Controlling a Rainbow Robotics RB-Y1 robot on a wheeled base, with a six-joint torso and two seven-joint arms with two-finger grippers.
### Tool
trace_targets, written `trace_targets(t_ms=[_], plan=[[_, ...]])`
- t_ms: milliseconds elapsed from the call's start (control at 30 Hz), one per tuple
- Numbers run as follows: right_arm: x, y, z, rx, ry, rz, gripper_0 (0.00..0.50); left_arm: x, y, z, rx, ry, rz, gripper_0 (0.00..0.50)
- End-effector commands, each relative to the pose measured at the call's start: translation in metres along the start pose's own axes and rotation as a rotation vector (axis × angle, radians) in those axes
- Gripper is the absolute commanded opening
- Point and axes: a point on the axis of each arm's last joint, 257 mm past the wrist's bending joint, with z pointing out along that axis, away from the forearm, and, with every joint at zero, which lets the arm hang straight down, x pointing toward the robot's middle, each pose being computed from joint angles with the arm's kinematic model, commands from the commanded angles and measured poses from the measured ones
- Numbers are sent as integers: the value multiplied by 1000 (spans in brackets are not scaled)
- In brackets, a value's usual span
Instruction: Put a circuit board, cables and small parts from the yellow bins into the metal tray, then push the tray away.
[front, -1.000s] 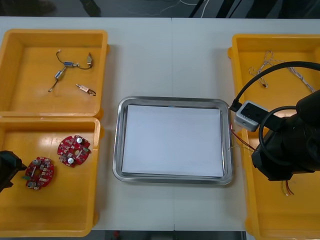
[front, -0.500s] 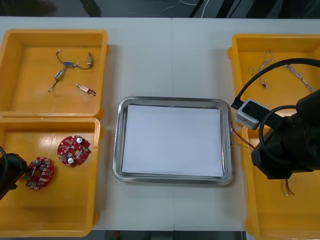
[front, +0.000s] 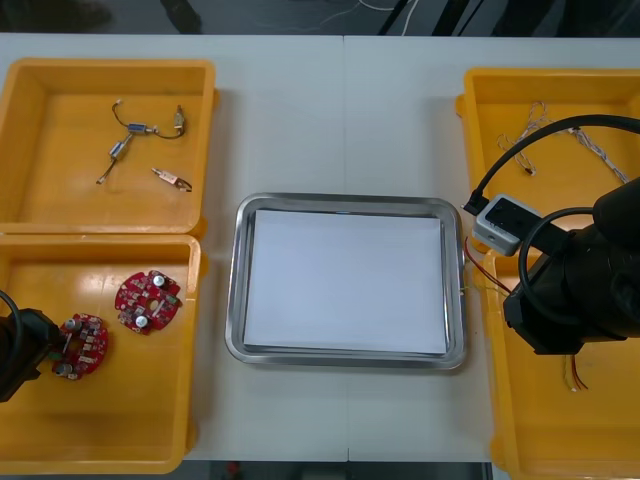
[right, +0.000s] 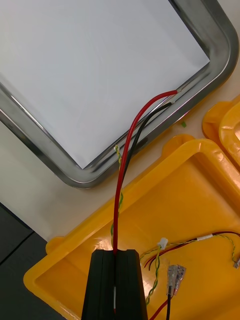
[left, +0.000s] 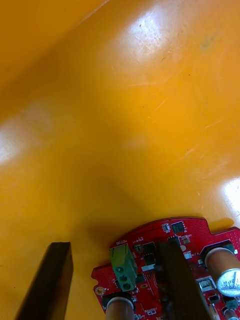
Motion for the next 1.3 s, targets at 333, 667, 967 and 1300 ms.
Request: trace_targets(t_ms=[333,667,967,1300], plan=[[-9,3,-7,16,-30,-10,0,13,15,7,-24,16,36,0],[-9,3,-6,17,-30,-9,0,9,15,3,-22,17,37,0],[-9,1,-6,22,-32,-7,0,-4,10,-22,-15,43,40,0],[-9,2,-6,21,-31,-9,0,-19,6,-49,-10,50,78,0]])
